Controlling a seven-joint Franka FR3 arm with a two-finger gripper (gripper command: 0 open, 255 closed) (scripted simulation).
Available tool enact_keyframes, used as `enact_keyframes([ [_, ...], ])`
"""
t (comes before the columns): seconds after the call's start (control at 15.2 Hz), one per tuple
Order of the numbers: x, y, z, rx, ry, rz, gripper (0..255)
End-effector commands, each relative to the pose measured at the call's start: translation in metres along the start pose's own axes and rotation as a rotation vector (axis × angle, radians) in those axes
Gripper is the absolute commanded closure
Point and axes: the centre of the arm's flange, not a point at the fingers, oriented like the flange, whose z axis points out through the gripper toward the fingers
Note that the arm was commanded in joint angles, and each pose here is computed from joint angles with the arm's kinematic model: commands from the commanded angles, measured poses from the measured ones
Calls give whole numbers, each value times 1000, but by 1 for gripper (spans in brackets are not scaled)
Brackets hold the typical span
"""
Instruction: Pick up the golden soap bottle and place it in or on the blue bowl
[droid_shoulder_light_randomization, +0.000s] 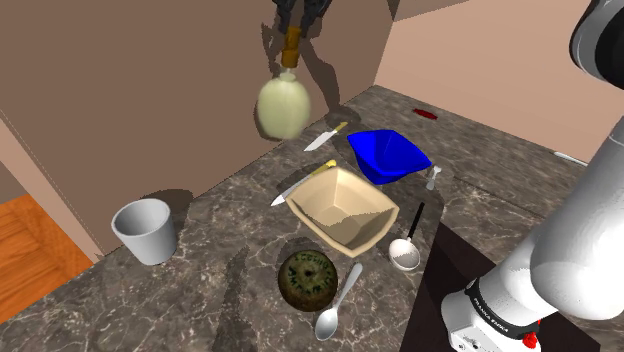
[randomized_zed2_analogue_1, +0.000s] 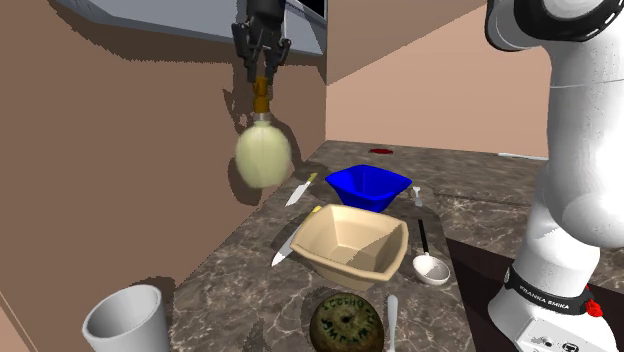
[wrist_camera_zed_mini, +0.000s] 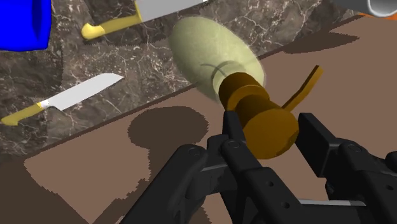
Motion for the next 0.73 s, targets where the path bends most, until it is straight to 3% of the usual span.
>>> enact_keyframes([
  [0.0,-7,23,-11,1,0,-1,255],
  [0.66,-39,140,-63,1,0,-1,255],
])
